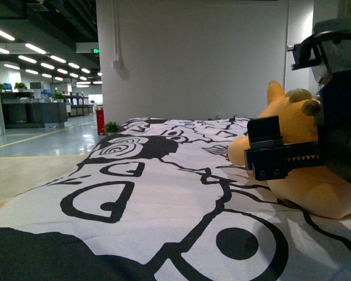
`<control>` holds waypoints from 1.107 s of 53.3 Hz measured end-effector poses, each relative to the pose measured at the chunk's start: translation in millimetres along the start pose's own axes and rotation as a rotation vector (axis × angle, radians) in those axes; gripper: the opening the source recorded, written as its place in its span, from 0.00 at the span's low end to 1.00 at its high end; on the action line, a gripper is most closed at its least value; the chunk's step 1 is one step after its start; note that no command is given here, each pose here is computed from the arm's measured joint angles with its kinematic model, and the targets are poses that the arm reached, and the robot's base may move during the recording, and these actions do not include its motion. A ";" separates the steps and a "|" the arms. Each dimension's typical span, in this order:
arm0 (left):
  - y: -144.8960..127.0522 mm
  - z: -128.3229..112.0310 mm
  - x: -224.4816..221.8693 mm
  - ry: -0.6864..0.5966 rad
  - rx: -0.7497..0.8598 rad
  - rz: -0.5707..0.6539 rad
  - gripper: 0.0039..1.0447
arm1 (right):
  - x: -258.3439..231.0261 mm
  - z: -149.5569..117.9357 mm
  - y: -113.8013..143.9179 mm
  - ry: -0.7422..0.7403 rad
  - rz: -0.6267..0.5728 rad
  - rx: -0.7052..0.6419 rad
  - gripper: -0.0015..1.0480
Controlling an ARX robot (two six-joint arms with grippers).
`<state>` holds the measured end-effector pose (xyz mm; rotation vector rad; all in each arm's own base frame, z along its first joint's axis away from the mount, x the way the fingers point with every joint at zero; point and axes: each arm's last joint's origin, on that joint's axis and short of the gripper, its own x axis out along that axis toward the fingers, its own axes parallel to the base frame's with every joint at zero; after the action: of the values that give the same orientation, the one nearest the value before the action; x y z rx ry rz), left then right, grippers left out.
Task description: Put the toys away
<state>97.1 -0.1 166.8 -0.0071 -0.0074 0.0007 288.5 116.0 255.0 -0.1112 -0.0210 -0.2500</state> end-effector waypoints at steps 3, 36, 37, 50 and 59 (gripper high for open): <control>0.0 0.0 0.0 0.000 0.000 0.000 0.94 | 4.3 -1.9 -0.8 0.042 -0.005 -0.015 0.94; 0.0 0.0 0.0 0.000 0.000 0.000 0.94 | 9.4 8.6 -17.5 0.112 0.117 0.098 0.40; 0.0 0.0 0.0 0.000 0.000 0.000 0.94 | 7.8 11.6 -19.5 0.105 0.134 0.109 0.37; 0.0 0.0 0.0 0.000 0.000 0.000 0.94 | -53.2 67.4 -71.7 -0.030 0.452 0.309 0.08; 0.0 0.0 0.0 0.000 0.000 0.000 0.94 | -91.2 86.4 -114.1 -0.109 0.487 0.407 0.07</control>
<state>97.1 -0.1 166.8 -0.0071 -0.0078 0.0004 171.3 38.2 350.0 0.2743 -0.1506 0.2496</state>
